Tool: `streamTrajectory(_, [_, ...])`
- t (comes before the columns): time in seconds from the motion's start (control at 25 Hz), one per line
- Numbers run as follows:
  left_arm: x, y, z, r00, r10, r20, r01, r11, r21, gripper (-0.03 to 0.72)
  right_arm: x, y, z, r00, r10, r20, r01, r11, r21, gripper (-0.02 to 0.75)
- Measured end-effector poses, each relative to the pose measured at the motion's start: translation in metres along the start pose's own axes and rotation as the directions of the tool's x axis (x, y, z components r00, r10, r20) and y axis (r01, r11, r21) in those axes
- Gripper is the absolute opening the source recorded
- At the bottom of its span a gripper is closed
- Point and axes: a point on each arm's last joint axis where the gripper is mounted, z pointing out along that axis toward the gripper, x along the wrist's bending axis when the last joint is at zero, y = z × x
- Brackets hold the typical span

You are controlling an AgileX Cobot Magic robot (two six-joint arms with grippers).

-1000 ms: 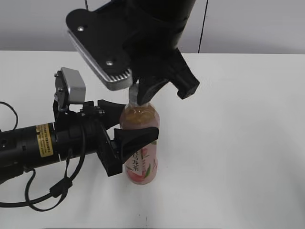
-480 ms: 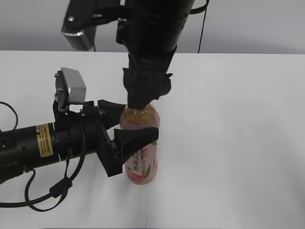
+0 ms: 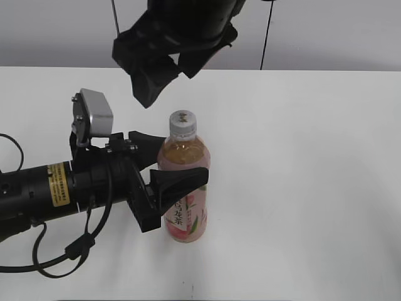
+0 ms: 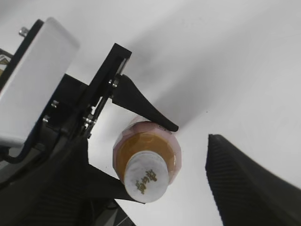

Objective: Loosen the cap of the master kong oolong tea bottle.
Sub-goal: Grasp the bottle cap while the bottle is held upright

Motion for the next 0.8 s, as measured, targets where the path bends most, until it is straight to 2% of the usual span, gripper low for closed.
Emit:
streamTrajectory(0.24, [0.0,0.0,0.0,1.0,0.0,0.0,0.0,1.0,0.0,0.472,0.0,-0.002,0.003,0.993,0.121,-0.001,-0.121,0.993,0.012,0.585])
streamTrajectory(0.44, [0.0,0.0,0.0,1.0,0.001,0.0,-0.001,1.0,0.0,0.472,0.002,-0.019,0.013,0.988,0.157,0.0,-0.156,0.984,0.081,0.585])
streamTrajectory(0.8, [0.0,0.0,0.0,1.0,0.001,0.0,-0.001,1.0,0.0,0.472,0.002,-0.022,0.015,0.983,0.183,0.003,-0.182,0.979,0.093,0.544])
